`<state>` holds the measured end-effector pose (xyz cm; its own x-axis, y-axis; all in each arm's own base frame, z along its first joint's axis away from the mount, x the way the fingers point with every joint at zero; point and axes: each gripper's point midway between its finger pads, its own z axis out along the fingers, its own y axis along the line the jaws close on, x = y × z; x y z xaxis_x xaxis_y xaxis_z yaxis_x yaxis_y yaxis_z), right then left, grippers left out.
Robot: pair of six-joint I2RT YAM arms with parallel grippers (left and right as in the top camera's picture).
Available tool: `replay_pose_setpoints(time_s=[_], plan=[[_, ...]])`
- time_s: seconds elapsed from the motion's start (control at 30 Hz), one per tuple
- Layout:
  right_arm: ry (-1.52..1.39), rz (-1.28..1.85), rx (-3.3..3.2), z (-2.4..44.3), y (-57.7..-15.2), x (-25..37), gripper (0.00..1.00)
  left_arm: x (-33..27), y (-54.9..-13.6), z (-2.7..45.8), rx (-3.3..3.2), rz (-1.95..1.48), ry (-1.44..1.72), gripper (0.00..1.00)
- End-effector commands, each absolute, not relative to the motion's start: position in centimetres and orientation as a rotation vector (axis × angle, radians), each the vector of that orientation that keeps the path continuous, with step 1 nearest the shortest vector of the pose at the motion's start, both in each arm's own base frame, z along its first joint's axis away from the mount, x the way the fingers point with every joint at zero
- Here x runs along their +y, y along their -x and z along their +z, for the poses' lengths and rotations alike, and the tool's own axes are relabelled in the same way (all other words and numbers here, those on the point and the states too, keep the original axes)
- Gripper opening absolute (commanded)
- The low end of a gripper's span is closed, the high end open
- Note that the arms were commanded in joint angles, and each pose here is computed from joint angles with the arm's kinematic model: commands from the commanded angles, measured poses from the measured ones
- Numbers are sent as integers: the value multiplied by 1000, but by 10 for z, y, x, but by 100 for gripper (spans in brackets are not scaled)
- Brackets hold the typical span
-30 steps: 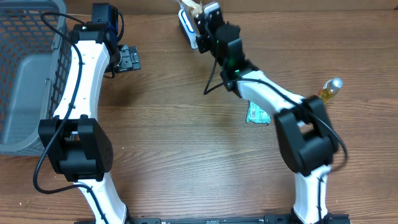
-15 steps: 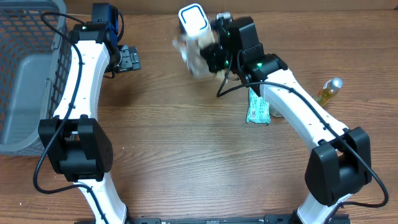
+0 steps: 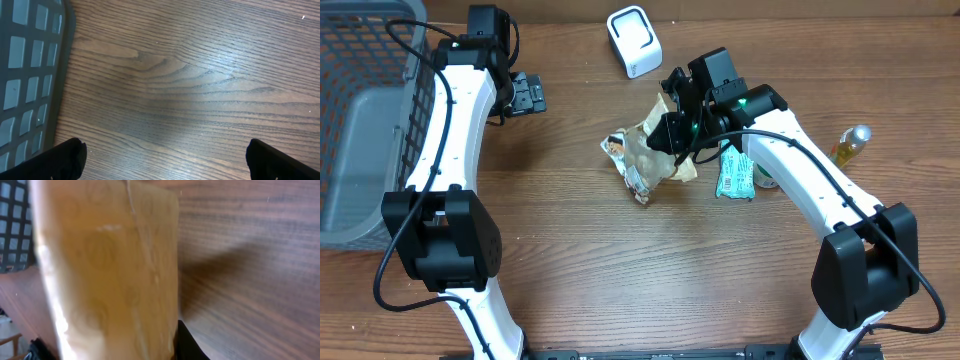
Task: Scan the item barcode
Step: 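Bring the bag back from the scanner toward the table centre, then lower the Pantree bag onto the table and open the right gripper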
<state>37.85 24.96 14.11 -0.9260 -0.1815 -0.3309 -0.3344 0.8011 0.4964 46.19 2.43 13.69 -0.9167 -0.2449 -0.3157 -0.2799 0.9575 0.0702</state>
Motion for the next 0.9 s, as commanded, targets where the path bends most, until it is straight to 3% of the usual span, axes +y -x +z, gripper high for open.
replay_pose_setpoints(time_s=[0.0, 0.47, 0.57, 0.63, 0.77, 0.87], plan=[[409, 857, 2745, 142, -370, 250, 9, 26, -462, 139, 2794, 175, 384, 100], [368, 692, 2790, 110, -372, 231, 13, 26, -462, 139, 2794, 175, 384, 100], [343, 574, 2785, 106, -380, 219, 29, 26, -462, 139, 2795, 175, 384, 100], [324, 483, 2781, 103, -386, 210, 50, 26, -462, 139, 2794, 175, 384, 100], [294, 345, 2772, 100, -393, 194, 82, 26, -462, 139, 2795, 175, 384, 100], [282, 293, 2766, 99, -396, 188, 95, 26, -462, 139, 2795, 175, 384, 100]])
